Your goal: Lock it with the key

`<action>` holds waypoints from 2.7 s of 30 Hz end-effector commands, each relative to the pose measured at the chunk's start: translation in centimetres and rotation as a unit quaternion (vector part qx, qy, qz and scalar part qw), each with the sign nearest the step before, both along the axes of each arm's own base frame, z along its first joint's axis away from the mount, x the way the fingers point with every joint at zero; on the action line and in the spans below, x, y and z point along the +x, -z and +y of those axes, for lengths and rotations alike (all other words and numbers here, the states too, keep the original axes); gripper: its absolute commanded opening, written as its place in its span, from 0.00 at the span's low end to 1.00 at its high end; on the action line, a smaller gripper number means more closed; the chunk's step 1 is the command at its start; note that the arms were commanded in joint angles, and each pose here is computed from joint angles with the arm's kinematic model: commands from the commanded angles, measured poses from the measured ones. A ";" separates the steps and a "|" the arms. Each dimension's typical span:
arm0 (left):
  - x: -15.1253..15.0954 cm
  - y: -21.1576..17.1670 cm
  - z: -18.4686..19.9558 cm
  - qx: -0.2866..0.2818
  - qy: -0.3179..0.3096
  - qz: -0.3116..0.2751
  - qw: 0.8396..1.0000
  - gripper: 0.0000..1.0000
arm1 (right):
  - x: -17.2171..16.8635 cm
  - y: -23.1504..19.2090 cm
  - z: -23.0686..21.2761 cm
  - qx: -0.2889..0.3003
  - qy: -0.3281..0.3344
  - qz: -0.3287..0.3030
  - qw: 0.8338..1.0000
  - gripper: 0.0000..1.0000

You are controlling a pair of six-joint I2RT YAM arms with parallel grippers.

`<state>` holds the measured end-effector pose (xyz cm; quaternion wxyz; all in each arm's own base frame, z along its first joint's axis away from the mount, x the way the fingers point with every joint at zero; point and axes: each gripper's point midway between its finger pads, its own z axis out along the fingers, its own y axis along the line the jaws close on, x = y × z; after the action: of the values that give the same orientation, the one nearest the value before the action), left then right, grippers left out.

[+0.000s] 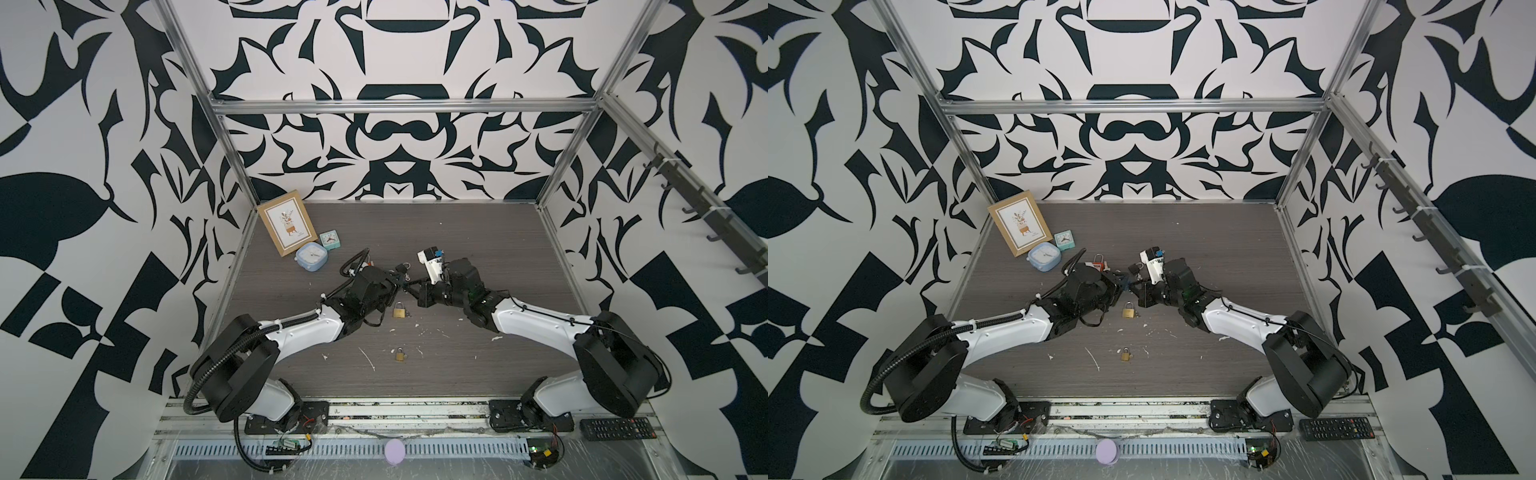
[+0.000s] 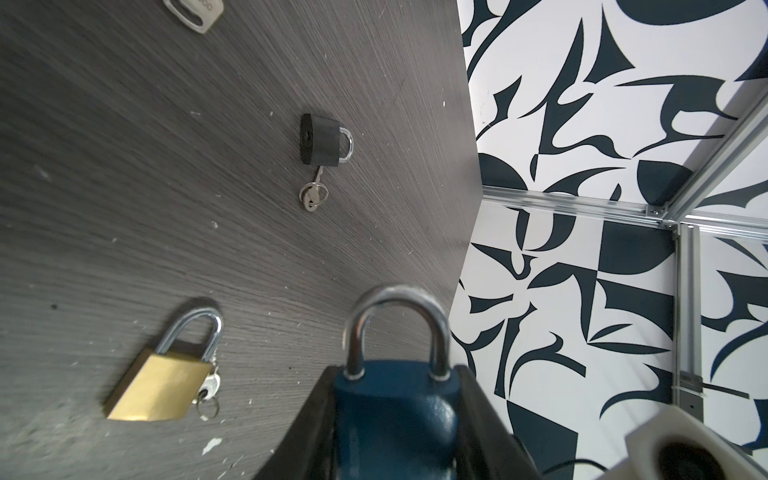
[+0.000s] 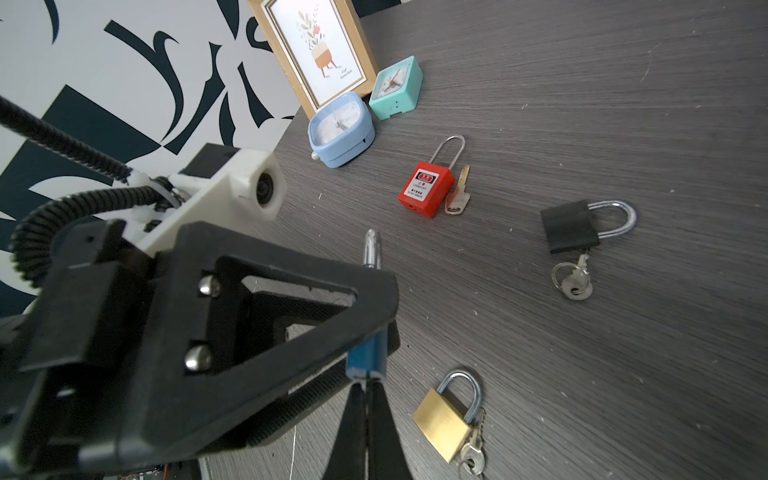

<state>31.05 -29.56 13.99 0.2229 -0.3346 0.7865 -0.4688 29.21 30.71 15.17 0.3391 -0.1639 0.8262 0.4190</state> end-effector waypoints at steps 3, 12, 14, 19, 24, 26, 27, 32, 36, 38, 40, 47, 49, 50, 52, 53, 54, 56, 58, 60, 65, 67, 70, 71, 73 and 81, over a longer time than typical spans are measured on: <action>1.0 -0.4 0.8 0.016 -0.010 -0.010 1.000 0.00 | 0.1 -2.5 1.0 0.027 -0.014 -0.022 0.999 0.00; 4.2 -1.5 11.2 0.130 -0.147 -0.023 0.980 0.00 | -3.3 -1.8 -1.0 0.031 -0.018 0.011 0.999 0.00; 4.4 -2.7 14.2 0.169 -0.189 -0.029 0.967 0.00 | -4.3 -1.5 -1.9 0.032 -0.010 0.019 0.999 0.00; 4.6 -6.6 15.9 0.240 -0.185 -0.080 0.950 0.00 | -5.0 -1.6 -3.2 0.028 0.008 0.018 0.999 0.00; 4.3 -8.1 14.0 0.272 -0.102 -0.104 0.951 0.00 | -4.8 -2.8 -4.1 0.018 0.029 0.008 0.999 0.00; 3.5 -7.9 11.4 0.285 -0.030 -0.106 0.952 0.00 | -4.5 -2.8 -5.3 -0.010 0.057 0.012 0.998 0.00; 2.8 -7.7 10.1 0.291 0.004 -0.102 0.951 0.00 | -4.5 -2.6 -6.0 -0.026 0.071 0.017 0.997 0.00; -3.4 -3.2 1.6 0.331 0.217 -0.038 0.918 0.00 | -5.0 -0.5 -11.4 -0.115 0.162 0.067 0.978 0.00; -9.2 0.3 -2.9 0.299 0.363 0.026 0.882 0.00 | -6.1 0.2 -14.8 -0.129 0.214 0.103 0.963 0.00; -11.9 1.8 -4.5 0.289 0.423 0.048 0.857 0.00 | -6.6 0.4 -16.0 -0.128 0.233 0.111 0.958 0.00; -13.8 2.8 -5.6 0.283 0.462 0.063 0.838 0.00 | -7.0 0.5 -16.8 -0.126 0.246 0.113 0.954 0.00; -16.8 5.1 -9.8 0.243 0.545 0.089 0.797 0.00 | -7.9 1.2 -17.7 -0.116 0.258 0.116 0.952 0.00; -17.5 5.9 -10.8 0.236 0.561 0.105 0.787 0.00 | -8.1 1.3 -17.7 -0.112 0.258 0.115 0.953 0.00; -17.7 6.2 -11.0 0.234 0.565 0.111 0.783 0.00 | -8.1 1.2 -17.7 -0.111 0.257 0.113 0.953 0.00; -17.9 6.7 -11.3 0.232 0.569 0.123 0.779 0.00 | -8.2 1.1 -17.7 -0.109 0.256 0.110 0.954 0.00; -17.9 7.0 -11.3 0.234 0.568 0.128 0.779 0.00 | -8.2 1.1 -17.7 -0.108 0.255 0.109 0.955 0.00; -17.9 7.1 -11.4 0.235 0.567 0.132 0.778 0.00 | -8.3 1.1 -17.8 -0.109 0.254 0.107 0.955 0.00; -18.0 7.4 -11.4 0.238 0.565 0.138 0.778 0.00 | -8.3 1.0 -17.8 -0.107 0.253 0.105 0.956 0.00; -18.2 7.7 -11.3 0.239 0.565 0.144 0.776 0.00 | -8.3 1.0 -17.8 -0.107 0.253 0.103 0.956 0.00; -18.4 8.0 -11.3 0.239 0.566 0.152 0.775 0.00 | -8.3 0.9 -17.8 -0.106 0.254 0.100 0.956 0.00; -18.7 8.5 -11.5 0.234 0.570 0.162 0.771 0.17 | -8.2 0.8 -17.6 -0.101 0.251 0.097 0.958 0.00; -18.8 8.7 -11.6 0.232 0.572 0.164 0.770 0.18 | -8.2 0.7 -17.6 -0.100 0.251 0.096 0.958 0.00; -19.0 9.1 -11.6 0.226 0.573 0.172 0.769 0.18 | -8.1 0.6 -17.6 -0.099 0.250 0.094 0.959 0.00; -19.1 9.2 -11.6 0.226 0.573 0.175 0.768 0.18 | -8.2 0.7 -17.6 -0.098 0.250 0.095 0.959 0.00; -19.1 9.3 -11.6 0.226 0.572 0.178 0.768 0.22 | -8.2 0.6 -17.5 -0.097 0.249 0.095 0.959 0.00; -19.2 9.6 -11.5 0.222 0.572 0.180 0.769 0.46 | -8.4 0.7 -17.5 -0.091 0.249 0.095 0.960 0.00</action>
<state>12.39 -41.10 4.55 -0.1482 0.1619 0.9425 -0.2521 20.48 13.12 13.92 0.3224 0.0553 0.9112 0.2506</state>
